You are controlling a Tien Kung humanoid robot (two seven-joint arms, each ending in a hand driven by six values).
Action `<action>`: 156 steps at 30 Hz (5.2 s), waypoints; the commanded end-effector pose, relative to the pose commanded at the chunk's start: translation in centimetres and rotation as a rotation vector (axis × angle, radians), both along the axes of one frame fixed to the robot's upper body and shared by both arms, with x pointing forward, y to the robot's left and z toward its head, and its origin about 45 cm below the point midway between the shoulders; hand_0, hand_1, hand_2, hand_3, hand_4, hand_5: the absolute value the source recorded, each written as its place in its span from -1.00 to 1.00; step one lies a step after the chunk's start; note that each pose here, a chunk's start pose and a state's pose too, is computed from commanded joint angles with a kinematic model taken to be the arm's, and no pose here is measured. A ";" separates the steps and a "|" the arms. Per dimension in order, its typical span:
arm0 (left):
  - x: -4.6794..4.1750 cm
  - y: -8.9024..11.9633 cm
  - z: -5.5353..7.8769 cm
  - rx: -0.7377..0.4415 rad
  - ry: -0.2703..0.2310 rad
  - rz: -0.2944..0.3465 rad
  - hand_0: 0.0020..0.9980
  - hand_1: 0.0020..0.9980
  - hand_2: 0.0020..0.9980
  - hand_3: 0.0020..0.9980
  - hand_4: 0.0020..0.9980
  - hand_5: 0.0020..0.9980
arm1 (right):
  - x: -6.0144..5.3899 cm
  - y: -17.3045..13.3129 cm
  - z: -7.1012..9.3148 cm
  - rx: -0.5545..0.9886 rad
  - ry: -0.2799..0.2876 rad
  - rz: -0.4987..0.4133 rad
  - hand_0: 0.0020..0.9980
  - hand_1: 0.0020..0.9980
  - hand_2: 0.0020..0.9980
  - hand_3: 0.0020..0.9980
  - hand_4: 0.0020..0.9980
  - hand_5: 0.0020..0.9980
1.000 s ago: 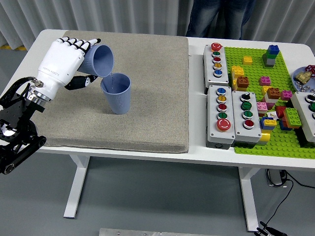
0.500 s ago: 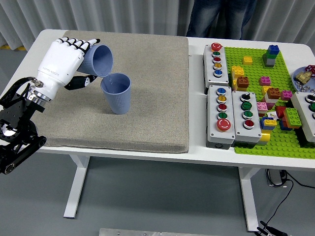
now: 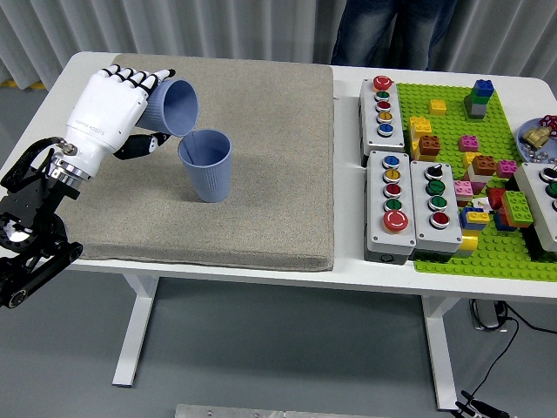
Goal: Pick cup pour cup place
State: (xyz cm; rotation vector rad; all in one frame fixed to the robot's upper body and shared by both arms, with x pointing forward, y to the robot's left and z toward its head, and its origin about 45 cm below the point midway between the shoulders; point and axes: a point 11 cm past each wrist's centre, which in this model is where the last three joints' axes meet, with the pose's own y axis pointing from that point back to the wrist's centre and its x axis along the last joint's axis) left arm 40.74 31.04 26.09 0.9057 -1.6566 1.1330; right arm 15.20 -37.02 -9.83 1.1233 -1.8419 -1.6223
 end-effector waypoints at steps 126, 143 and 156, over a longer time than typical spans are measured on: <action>0.23 0.1 0.0 0.055 0.009 -0.006 0.09 0.09 0.29 0.15 0.00 -1.00 | -0.6 -0.4 -0.1 -0.014 0.013 -0.005 0.53 0.39 0.47 0.25 -0.53 -0.66; 0.17 -0.2 -0.1 0.049 0.010 -0.012 0.09 0.08 0.29 0.15 0.00 -1.00 | -0.7 -0.3 -0.2 -0.015 0.017 -0.005 0.53 0.38 0.47 0.25 -0.52 -0.66; 0.28 -0.5 0.1 0.051 0.003 -0.080 0.09 0.07 0.27 0.15 0.00 -1.00 | -0.5 -0.3 -0.1 -0.014 0.015 -0.003 0.53 0.38 0.47 0.25 -0.52 -0.65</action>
